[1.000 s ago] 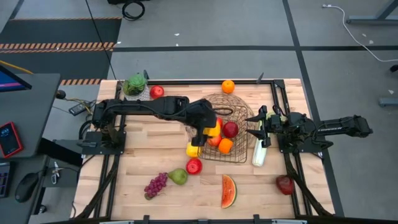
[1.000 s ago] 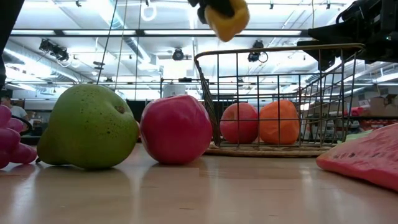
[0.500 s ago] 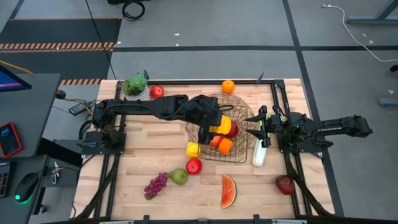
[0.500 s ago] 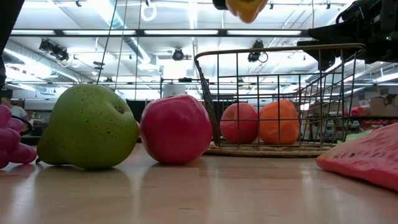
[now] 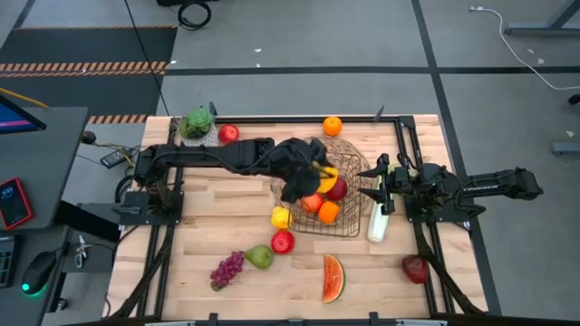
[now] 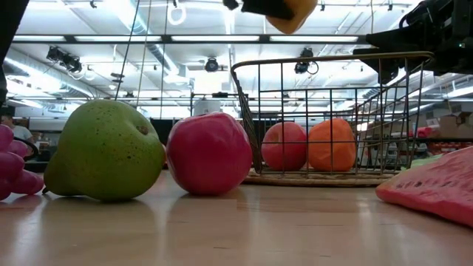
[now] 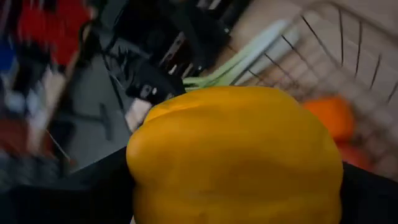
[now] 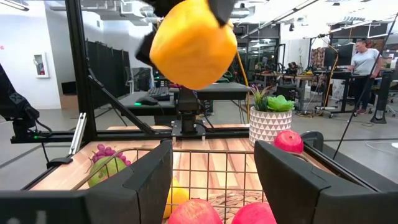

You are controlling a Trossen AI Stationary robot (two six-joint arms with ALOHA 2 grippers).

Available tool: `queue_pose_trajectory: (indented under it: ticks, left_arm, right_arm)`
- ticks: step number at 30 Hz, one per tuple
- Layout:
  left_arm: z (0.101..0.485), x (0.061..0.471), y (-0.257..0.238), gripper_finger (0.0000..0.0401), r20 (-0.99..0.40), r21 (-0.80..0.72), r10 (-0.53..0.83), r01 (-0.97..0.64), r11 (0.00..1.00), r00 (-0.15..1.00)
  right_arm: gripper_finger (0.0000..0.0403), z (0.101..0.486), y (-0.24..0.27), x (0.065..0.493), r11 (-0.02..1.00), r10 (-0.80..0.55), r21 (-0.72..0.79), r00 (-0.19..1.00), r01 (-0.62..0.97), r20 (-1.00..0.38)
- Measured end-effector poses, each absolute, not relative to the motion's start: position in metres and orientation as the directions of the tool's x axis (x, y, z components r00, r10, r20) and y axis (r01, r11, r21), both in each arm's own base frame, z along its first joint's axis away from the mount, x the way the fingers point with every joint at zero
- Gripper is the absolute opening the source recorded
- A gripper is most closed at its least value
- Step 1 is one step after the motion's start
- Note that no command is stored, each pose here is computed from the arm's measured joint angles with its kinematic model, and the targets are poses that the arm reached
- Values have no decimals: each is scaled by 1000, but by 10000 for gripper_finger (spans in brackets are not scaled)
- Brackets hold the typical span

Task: Build produce basket
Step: Put the yellow bell pepper into the wire basket

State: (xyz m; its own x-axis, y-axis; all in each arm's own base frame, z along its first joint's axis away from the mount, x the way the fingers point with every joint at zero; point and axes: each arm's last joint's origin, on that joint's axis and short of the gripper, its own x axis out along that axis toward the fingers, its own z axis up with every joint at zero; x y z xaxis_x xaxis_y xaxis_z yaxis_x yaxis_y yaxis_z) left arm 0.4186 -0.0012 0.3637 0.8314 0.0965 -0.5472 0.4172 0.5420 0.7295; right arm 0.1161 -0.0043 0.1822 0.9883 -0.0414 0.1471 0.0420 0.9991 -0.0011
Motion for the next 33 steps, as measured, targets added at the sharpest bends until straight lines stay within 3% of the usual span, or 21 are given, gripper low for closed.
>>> queue_pose_trajectory:
  ticks: [10, 17, 25, 33]
  left_arm:
    - [359, 415, -15, 353, -592, 805, 70, 584, 103, 803]
    - [357, 413, -28, 353, -615, 783, 45, 617, -79, 787]
    - [357, 413, -26, 353, -616, 773, 50, 616, -151, 786]
    - [357, 413, -26, 353, -616, 784, 50, 618, -54, 786]
  right_arm:
    - [231, 182, -4, 116, 999, -41, -1, 988, 42, 147]
    - [231, 182, -4, 116, 999, -41, -1, 988, 41, 147]
    - [231, 182, -4, 116, 999, -41, -1, 988, 41, 147]
    - [231, 182, -4, 116, 999, -41, -1, 988, 42, 147]
